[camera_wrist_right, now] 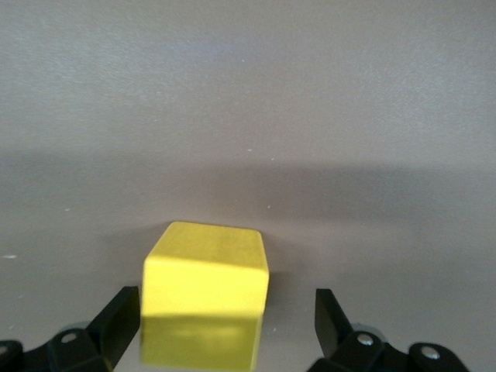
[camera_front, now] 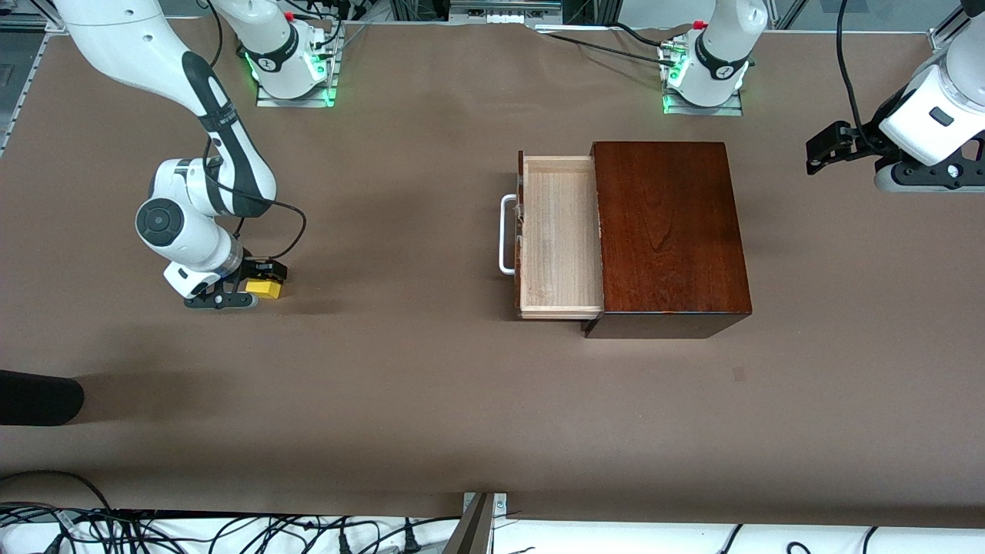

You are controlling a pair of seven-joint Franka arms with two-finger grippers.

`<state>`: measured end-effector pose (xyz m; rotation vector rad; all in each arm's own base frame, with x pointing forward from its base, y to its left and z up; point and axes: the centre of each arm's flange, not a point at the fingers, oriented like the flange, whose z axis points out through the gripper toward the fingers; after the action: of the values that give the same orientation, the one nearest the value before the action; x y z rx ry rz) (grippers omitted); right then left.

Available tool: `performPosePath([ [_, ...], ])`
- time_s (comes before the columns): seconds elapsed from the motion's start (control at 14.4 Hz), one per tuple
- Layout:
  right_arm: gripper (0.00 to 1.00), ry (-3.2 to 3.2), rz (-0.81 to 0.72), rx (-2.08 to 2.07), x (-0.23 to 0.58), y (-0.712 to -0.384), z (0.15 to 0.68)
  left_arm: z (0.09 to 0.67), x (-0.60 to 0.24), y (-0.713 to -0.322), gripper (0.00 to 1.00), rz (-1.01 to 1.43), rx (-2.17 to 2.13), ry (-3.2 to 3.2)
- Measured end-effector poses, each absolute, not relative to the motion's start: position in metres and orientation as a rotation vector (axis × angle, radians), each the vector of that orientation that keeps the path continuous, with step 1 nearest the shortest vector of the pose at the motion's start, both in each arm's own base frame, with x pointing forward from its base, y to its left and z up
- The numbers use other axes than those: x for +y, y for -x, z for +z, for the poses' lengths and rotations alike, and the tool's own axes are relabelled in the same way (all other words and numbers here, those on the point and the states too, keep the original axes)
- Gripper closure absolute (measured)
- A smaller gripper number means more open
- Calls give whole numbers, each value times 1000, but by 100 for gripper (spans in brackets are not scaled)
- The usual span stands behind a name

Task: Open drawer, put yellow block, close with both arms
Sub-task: 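Grasp the yellow cube with the right gripper and lift it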

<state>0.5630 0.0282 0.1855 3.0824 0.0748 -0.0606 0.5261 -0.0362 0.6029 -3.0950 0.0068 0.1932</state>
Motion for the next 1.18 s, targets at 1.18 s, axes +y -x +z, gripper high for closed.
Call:
performPosePath([
  [1.18, 44, -3115, -221, 119, 61, -566, 307, 614, -14, -534, 0, 124, -57, 3103],
])
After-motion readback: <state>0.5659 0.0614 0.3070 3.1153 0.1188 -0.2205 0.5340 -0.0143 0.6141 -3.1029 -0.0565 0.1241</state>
